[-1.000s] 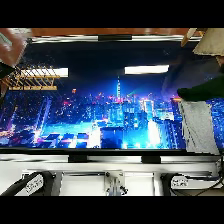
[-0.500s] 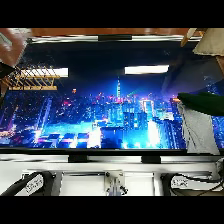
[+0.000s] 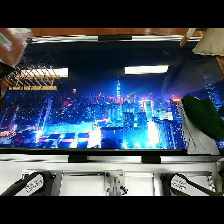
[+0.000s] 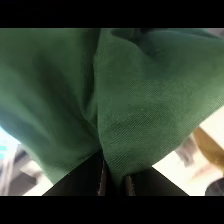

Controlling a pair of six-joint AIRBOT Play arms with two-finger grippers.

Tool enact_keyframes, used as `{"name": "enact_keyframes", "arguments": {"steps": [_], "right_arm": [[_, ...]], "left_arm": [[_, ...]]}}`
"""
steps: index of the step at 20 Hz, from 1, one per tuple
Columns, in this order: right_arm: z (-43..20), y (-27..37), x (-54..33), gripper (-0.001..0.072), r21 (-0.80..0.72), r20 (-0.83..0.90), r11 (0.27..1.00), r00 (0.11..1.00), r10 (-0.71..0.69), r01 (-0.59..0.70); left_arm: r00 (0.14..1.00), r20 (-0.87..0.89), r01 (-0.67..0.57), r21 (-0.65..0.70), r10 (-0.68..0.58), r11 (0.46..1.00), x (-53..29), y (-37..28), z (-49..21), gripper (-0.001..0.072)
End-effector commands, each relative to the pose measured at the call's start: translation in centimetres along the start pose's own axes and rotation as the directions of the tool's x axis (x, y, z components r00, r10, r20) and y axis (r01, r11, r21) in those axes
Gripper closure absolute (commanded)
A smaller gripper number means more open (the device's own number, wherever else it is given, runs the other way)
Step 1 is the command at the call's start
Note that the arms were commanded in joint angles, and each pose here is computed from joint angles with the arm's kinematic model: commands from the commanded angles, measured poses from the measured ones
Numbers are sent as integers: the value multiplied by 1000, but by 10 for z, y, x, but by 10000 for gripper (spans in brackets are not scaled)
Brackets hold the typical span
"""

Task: Fold the shirts.

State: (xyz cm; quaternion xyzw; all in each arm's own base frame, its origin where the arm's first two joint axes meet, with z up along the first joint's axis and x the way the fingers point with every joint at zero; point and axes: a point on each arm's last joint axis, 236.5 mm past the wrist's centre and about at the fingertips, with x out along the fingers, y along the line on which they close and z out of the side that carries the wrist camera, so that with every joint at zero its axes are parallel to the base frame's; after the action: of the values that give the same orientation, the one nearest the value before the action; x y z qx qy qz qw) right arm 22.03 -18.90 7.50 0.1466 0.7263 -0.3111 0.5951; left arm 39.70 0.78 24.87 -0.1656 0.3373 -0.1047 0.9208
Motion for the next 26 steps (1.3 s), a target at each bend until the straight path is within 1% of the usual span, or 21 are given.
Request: {"name": "enact_keyframes", "arguments": {"steps": [1, 4, 6, 7, 8, 9, 12, 13, 14, 15, 16, 17, 18, 19, 20, 21, 22, 23, 24, 25, 26], "right_arm": [[-17, -10, 35, 632, 44, -36, 999, 999, 4, -2], [-16, -4, 52, 631, 69, -28, 998, 1000, 14, -12], [-24, -2, 63, 606, 66, -62, 998, 998, 10, -6], [-28, -2, 67, 461, 61, -77, 998, 997, 5, 0], [-29, -4, 68, 175, 41, -83, 999, 997, -3, 6], [-31, -9, 67, 151, 23, -90, 999, 996, -22, 24], [-28, -45, 47, 151, 7, -50, 988, 987, -154, 155], [-18, -57, 32, 151, 20, 8, 982, 983, -186, 186], [-2, -59, 14, 151, 17, 92, 985, 981, -173, 172], [20, -52, -11, 151, 1, 215, 992, 969, -124, 127], [43, -36, -39, 152, -14, 347, 998, 936, -53, 62], [67, -7, -76, 152, -62, 498, 998, 865, 58, -32], [85, 32, -115, 152, -142, 619, 981, 762, 191, -130], [92, 72, -149, 153, -230, 687, 951, 658, 309, -206], [89, 112, -171, 164, -310, 702, 913, 584, 408, -264], [79, 151, -178, 164, -365, 676, 880, 564, 474, -302], [66, 183, -170, 164, -418, 621, 858, 596, 509, -297], [48, 214, -148, 163, -471, 533, 838, 668, 519, -275], [27, 239, -120, 155, -513, 417, 816, 753, 509, -267], [6, 257, -94, 155, -545, 297, 793, 823, 485, -271], [-15, 269, -71, 155, -572, 182, 773, 877, 445, -274]], "left_arm": [[1000, 1, 5, 0, -5, 1000, 0, -1, 0, 674], [1000, 1, 6, -1, -6, 1000, 0, -2, 0, 674], [1000, 1, 6, -1, -6, 1000, 0, -2, 0, 674], [1000, 1, 7, -2, -7, 1000, 0, -2, 0, 674], [1000, 0, 7, -2, -7, 1000, 0, -2, 0, 674], [1000, 0, 7, -1, -7, 1000, 0, -2, 0, 674], [1000, -14, 14, 22, -14, 1000, 2, -6, -3, 674], [1000, -19, 24, 48, -23, 999, 3, -11, -5, 675], [999, -29, 35, 67, -33, 997, 7, -17, -7, 675], [998, -51, 39, 87, -35, 995, 13, -22, -11, 676], [996, -83, 28, 121, -18, 992, 22, -25, -18, 676], [992, -126, -3, 169, 24, 986, 34, -23, -28, 676], [982, -170, -49, 207, 86, 977, 46, -19, -39, 676], [960, -219, -116, 255, 174, 960, 57, -9, -52, 676], [923, -269, -188, 307, 274, 933, 66, 1, -67, 676], [879, -309, -250, 350, 363, 903, 71, 11, -80, 675], [840, -337, -281, 399, 425, 873, 75, 14, -90, 671], [820, -361, -269, 444, 445, 855, 83, 10, -100, 557], [813, -382, -245, 460, 439, 854, 92, 3, -108, 255], [806, -404, -225, 467, 432, 855, 100, -3, -116, 86], [795, -424, -212, 476, 434, 853, 105, -5, -123, 105]]}}
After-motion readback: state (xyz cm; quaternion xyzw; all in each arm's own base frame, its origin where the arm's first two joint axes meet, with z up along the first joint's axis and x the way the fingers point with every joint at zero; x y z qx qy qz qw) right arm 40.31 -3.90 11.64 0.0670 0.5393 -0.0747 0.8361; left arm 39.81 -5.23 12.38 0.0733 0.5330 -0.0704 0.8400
